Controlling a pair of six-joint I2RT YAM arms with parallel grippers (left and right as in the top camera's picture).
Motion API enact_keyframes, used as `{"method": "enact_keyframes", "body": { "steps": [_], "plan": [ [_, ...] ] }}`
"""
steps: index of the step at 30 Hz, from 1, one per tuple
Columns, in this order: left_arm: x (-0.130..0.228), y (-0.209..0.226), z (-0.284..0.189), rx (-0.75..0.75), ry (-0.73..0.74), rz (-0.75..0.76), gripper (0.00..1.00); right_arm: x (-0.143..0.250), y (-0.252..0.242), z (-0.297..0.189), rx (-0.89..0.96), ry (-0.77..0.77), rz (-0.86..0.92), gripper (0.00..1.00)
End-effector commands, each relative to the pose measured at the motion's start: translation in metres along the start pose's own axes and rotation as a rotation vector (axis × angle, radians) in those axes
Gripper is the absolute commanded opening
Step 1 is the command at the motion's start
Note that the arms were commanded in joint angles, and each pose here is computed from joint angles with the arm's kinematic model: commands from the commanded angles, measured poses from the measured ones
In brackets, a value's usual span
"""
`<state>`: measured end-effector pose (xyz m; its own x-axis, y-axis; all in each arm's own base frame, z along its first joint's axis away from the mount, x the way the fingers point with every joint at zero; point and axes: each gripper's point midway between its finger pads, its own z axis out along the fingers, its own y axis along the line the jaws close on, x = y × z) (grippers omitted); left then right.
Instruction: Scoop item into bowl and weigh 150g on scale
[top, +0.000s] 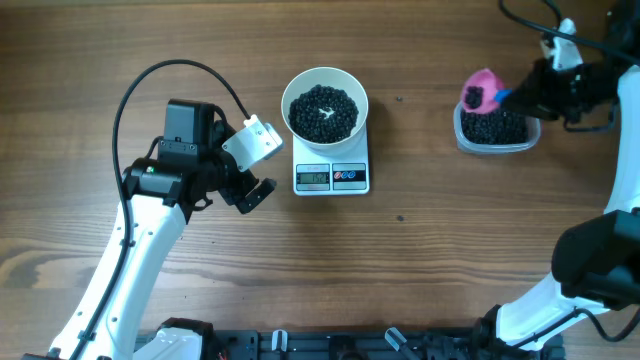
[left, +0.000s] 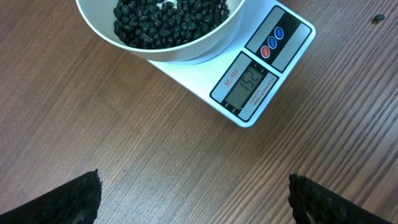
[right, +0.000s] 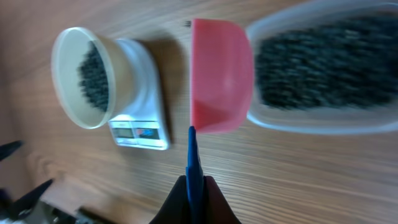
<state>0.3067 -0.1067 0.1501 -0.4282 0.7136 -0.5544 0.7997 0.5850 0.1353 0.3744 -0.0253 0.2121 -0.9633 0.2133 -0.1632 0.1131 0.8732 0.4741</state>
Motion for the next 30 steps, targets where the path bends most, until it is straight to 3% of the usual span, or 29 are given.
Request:
{"method": "enact_keyframes", "body": {
  "steps": [1,9,16,19,24,28,30],
  "plan": [
    [0.001,-0.003,0.002,0.016,-0.007,0.01,1.0,0.005,-0.022,-0.014,0.188,-0.005,0.036,0.04],
    [0.001,-0.003,0.002,0.016,-0.007,0.01,1.0,0.009,-0.046,-0.017,0.479,-0.004,0.11,0.04],
    [0.001,-0.003,0.002,0.016,-0.007,0.01,1.0,0.006,-0.021,-0.008,0.851,-0.04,-0.023,0.04],
    [0.001,-0.003,0.002,0.016,-0.007,0.01,1.0,0.011,-0.015,-0.006,0.929,-0.022,-0.068,0.04],
    [0.001,-0.003,0.002,0.016,-0.007,0.01,1.0,0.01,-0.009,0.002,0.886,-0.025,-0.062,0.04],
    [0.001,-0.003,0.002,0.016,-0.007,0.01,1.0,-0.001,0.02,0.024,0.679,-0.047,-0.099,0.04],
    [0.001,-0.003,0.002,0.016,-0.007,0.01,1.0,-0.007,0.054,0.039,0.472,-0.055,-0.136,0.04]
  ]
}}
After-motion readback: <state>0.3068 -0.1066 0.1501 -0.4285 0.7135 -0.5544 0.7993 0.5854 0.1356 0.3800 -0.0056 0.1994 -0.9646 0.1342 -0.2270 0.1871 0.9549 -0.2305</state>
